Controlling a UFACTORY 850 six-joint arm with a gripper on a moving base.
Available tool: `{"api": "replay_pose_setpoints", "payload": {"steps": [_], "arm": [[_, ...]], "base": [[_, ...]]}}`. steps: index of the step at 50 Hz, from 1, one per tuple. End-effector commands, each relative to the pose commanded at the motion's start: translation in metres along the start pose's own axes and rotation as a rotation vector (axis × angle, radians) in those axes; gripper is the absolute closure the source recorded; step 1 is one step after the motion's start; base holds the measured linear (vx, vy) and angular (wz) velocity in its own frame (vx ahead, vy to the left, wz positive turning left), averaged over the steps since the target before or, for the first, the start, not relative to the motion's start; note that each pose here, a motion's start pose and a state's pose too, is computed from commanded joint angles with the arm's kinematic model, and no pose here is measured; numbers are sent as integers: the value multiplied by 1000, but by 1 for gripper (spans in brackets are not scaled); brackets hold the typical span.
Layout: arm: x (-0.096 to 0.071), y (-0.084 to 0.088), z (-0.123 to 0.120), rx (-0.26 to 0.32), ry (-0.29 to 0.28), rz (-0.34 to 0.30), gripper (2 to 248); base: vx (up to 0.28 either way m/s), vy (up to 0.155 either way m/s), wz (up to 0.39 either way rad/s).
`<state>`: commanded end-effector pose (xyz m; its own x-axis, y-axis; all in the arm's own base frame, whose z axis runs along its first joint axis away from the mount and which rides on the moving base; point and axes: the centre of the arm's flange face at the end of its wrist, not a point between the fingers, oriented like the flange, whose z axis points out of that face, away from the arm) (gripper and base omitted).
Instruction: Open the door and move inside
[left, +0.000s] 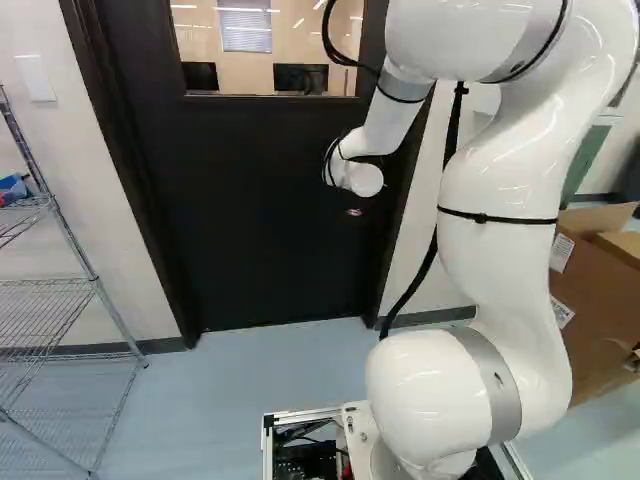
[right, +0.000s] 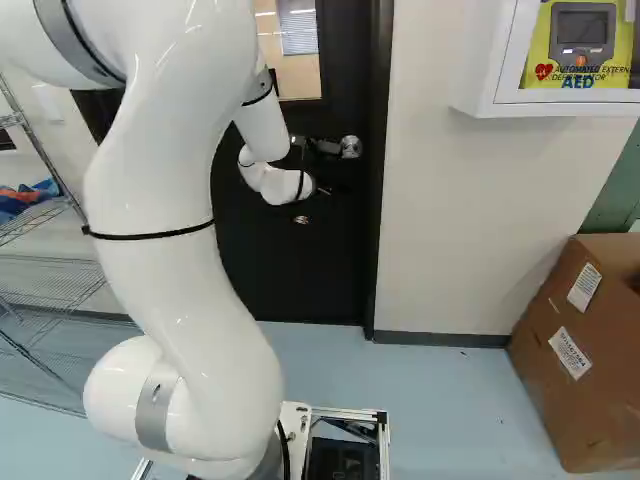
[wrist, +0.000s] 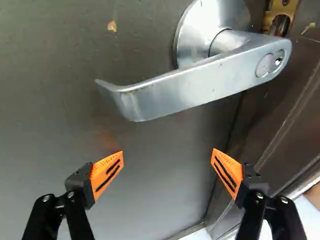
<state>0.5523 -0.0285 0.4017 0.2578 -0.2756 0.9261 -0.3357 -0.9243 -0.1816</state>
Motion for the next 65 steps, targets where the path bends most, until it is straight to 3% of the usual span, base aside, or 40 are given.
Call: {"api": "replay_pose_setpoints", "payload": {"steps": [21,65], "arm": [[2,-15,34,-90,15,127,3],[5,-67,105,-39,58,142,3]], "base": [[0,0,0],[0,0,0]]}}
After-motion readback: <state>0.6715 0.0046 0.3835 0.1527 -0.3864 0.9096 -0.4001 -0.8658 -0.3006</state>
